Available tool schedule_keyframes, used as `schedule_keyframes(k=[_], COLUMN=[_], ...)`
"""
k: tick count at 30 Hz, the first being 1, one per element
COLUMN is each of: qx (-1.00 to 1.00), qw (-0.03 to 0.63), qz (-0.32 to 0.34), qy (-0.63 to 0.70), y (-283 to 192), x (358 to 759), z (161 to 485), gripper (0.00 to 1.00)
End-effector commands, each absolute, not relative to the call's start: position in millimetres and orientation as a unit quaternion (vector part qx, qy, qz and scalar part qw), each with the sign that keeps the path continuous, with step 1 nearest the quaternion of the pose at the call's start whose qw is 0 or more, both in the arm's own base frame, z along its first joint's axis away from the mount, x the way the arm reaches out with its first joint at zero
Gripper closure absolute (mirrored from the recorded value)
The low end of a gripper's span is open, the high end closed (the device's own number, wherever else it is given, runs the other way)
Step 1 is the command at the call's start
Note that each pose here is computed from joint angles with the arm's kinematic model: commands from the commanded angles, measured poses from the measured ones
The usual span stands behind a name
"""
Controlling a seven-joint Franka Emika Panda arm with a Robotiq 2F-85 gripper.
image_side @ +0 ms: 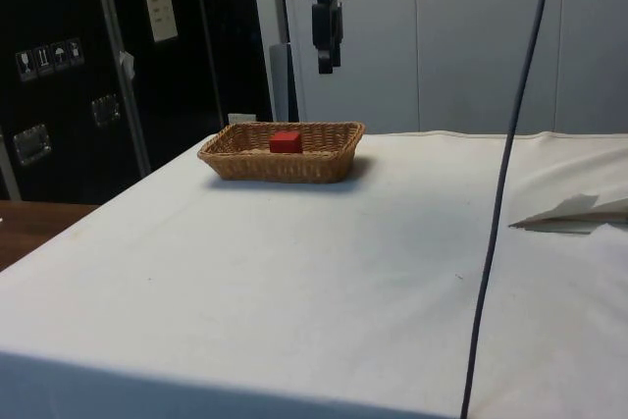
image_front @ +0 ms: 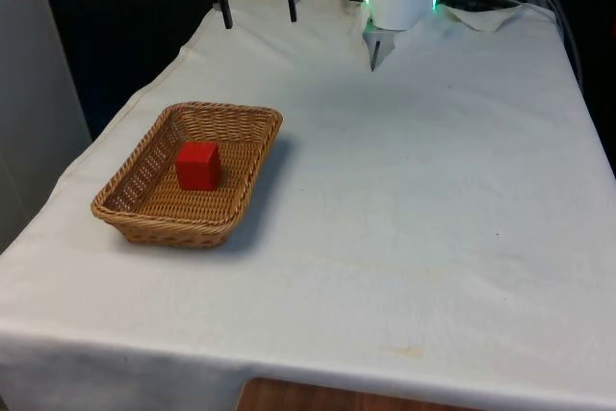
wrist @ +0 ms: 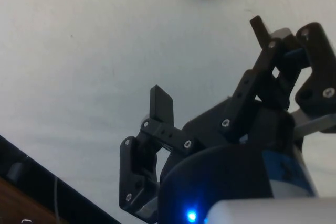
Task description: Pick up the cube and place it into the basket.
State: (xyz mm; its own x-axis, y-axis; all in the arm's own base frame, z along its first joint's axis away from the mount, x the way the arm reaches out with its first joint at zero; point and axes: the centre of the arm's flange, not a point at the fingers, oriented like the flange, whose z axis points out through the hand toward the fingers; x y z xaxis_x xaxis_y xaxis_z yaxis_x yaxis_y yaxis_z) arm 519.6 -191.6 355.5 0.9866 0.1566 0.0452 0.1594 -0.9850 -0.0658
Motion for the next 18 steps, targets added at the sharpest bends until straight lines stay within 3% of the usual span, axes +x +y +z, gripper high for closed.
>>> schedule_keyframes(k=[1, 18], qx=[-0.996, -0.996], qw=[0.03, 0.044], qz=[-0.02, -0.026], qy=[-0.077, -0.073], y=[-193.3, -188.6], x=[513.3, 486.5], z=[357.2, 374.5], gripper=[0.0, 0.0])
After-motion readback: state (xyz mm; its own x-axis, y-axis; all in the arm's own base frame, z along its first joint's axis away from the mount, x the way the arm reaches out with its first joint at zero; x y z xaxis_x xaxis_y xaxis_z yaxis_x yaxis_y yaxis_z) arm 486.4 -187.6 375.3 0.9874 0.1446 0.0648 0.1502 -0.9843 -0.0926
